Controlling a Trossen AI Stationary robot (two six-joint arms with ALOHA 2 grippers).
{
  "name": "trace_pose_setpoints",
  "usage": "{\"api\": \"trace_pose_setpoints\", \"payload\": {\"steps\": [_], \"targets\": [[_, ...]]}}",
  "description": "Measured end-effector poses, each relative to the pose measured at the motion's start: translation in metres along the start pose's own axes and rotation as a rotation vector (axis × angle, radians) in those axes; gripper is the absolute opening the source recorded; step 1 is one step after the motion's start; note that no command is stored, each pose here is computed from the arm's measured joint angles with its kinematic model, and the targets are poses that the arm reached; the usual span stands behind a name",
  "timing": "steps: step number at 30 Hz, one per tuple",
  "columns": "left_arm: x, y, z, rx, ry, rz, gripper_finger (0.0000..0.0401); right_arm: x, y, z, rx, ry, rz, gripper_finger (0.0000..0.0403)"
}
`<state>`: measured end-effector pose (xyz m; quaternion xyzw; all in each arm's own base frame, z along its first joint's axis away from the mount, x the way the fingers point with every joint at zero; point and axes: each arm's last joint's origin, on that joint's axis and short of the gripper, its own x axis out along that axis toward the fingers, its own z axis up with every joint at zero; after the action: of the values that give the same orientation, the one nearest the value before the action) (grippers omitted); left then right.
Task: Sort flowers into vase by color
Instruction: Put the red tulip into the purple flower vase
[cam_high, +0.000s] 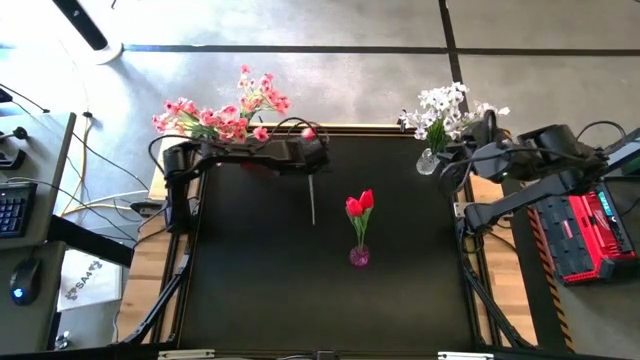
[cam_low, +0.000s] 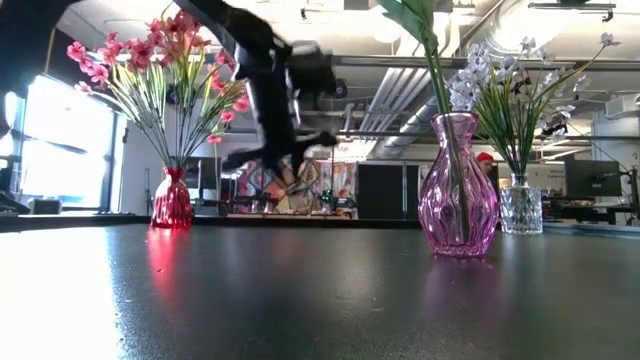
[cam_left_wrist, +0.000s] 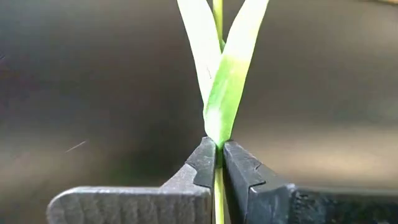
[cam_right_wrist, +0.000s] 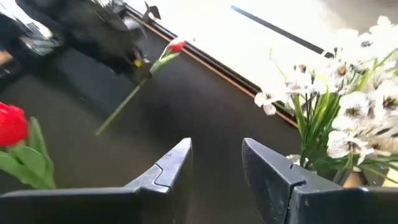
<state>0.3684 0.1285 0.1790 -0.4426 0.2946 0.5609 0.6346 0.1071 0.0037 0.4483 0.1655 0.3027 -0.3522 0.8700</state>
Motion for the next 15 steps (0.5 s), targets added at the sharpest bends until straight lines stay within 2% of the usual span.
{"api": "trace_pose_setpoints", "payload": {"steps": [4, 5, 7, 10, 12, 15], "targets": [[-0.040, -0.023, 0.004, 0.198, -0.096, -0.273, 0.0001, 0.016, 0.006, -0.008, 0.030, 0.047, -0.031, 0.0128], [-0.053, -0.028, 0.007, 0.249, -0.126, -0.354, 0.0001, 0.021, 0.009, -0.010, 0.054, 0.066, 0.005, 0.0128], [-0.078, -0.036, 0.009, 0.341, -0.189, -0.491, 0.0001, 0.027, 0.020, -0.009, 0.115, 0.081, 0.148, 0.0128], [-0.120, -0.042, 0.013, 0.469, -0.302, -0.676, 0.0001, 0.033, 0.040, -0.002, 0.147, -0.007, 0.363, 0.0128], [-0.149, -0.042, 0.017, 0.563, -0.391, -0.805, 0.0000, 0.036, 0.049, 0.002, 0.141, -0.081, 0.433, 0.0128], [-0.188, -0.039, 0.020, 0.684, -0.511, -0.985, 0.0000, 0.038, 0.056, 0.010, 0.139, -0.214, 0.458, 0.0128]]}}
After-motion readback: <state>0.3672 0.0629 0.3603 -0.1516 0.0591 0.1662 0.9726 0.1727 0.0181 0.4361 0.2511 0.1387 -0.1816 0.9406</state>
